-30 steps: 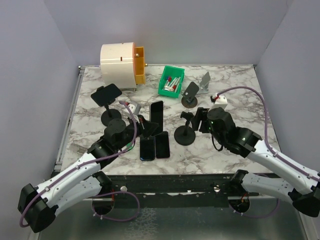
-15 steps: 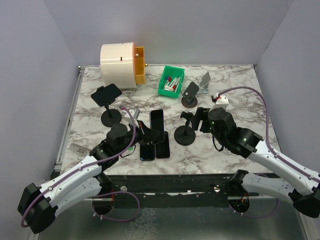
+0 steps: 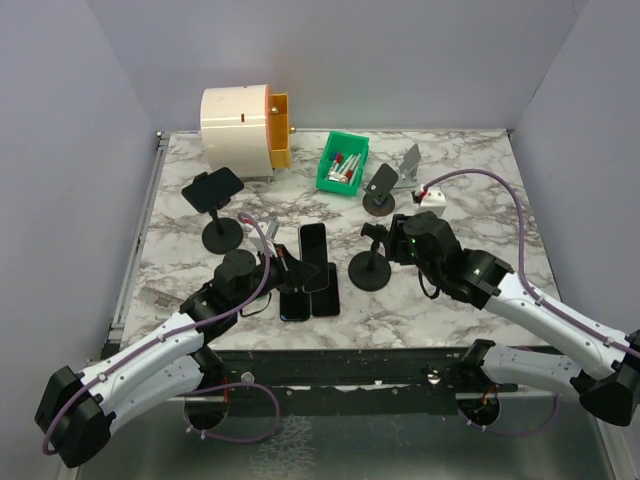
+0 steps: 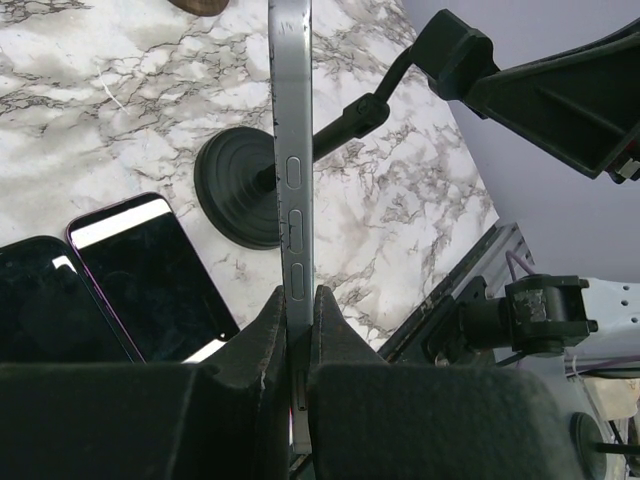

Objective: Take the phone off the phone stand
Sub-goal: Pick up the phone stand at the center of the board.

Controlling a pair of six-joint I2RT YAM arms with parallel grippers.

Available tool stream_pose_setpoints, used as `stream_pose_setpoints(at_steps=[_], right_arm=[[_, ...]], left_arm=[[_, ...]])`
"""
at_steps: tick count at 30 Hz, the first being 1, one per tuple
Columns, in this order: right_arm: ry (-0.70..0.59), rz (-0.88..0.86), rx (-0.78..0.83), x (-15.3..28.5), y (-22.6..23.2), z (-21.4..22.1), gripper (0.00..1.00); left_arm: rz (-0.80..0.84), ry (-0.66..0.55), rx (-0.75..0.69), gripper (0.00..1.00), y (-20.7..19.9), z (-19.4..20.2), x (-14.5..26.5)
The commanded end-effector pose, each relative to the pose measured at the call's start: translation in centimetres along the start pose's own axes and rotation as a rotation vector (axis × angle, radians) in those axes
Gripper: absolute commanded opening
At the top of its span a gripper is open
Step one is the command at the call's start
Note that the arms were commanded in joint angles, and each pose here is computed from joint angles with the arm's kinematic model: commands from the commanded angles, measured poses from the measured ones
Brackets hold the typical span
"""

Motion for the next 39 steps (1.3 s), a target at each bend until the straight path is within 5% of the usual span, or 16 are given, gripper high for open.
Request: stream_pose_setpoints(at_steps=[1, 12, 18, 39], right_arm=[[-0.001, 0.009, 0.010, 0.1, 0.0, -0.7, 0.46], [-0.001, 0.006, 0.026, 0.3, 0.1, -1.3, 0.23], [-0.011, 0.011, 0.041, 0.7, -0.2, -1.7, 0.01], [-0.189, 0.085, 0.060, 1.6, -0.3, -9.6, 0.00]], left_arm=[[0.059, -0.018, 0.009, 0.00, -1.0, -0.4, 0.4], [0.051, -0.013, 0.004, 0.00, -0.9, -0.3, 0.4], [0.046, -0.016, 0.001, 0.00, -0.7, -0.3, 0.5], [0.042, -0.041, 0.009, 0.00, -0.6, -0.5, 0.9]])
Point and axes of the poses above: each gripper's point midway between its finger pads, its own x axis back along the fingers, its own y axis along the line the jaws close on, z = x × y, the point moved 5 cm from there along x, back along the fingers, and after that the axes turned 14 degrees about x, right-handed, at the moved point
